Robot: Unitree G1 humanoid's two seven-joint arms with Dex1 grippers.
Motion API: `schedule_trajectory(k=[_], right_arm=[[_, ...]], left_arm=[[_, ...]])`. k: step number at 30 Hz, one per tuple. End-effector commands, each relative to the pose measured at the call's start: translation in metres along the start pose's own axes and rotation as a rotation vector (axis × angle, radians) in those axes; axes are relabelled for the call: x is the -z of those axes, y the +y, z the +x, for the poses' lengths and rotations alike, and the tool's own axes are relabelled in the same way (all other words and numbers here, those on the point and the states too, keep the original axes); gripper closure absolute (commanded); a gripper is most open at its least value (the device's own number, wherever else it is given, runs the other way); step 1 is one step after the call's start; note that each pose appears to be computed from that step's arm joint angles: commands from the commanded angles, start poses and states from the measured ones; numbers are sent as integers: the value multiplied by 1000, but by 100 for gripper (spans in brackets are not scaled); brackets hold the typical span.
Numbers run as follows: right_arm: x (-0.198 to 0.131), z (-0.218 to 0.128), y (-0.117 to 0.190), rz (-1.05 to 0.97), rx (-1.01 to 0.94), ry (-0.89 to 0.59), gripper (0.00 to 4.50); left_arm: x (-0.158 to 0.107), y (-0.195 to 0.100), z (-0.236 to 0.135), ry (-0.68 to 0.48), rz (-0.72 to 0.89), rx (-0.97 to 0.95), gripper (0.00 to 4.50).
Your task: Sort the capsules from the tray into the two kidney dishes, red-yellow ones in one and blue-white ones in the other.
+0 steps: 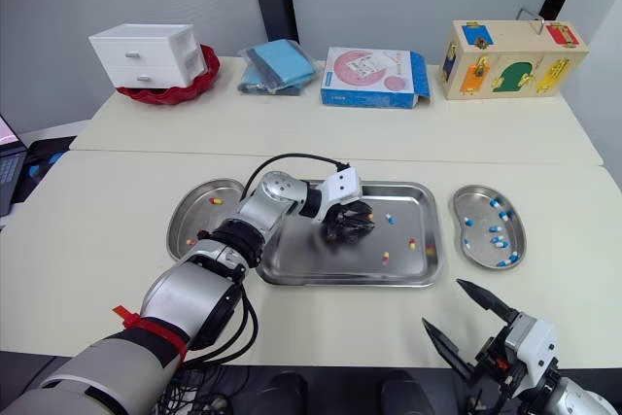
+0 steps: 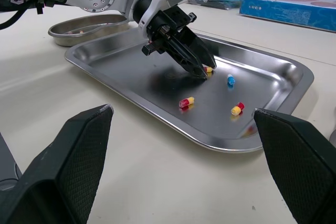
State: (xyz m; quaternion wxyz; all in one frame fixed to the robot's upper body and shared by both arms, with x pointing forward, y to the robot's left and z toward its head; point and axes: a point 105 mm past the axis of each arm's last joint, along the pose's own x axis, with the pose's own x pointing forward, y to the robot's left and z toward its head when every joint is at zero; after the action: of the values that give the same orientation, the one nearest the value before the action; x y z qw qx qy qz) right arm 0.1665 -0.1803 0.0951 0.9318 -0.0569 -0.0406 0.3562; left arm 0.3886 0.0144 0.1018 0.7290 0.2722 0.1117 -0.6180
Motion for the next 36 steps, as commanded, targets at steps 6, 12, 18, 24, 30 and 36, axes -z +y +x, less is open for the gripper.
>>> schedule_trajectory(k=[6,12,18,24,30,36], right_arm=[[-12,3,1,-37,-6,-38,0],[-12,3,1,-36,-4,-35,0],[-12,3,0,-38,-3,-35,0],[-13,3,0,-38,-5,-36,0],[-13,4,0,-39,-10,-36,0],[-13,4,1,-37,-20,-38,0]], left_arm=[[-1,2,-3,7,26,-5,342],[0,1,-2,13,30,-1,417],[1,0,-2,16,32,4,417],[1,0,-3,9,33,4,434],[0,-2,-3,-1,34,14,434],[-3,0,-5,-13,40,4,434]])
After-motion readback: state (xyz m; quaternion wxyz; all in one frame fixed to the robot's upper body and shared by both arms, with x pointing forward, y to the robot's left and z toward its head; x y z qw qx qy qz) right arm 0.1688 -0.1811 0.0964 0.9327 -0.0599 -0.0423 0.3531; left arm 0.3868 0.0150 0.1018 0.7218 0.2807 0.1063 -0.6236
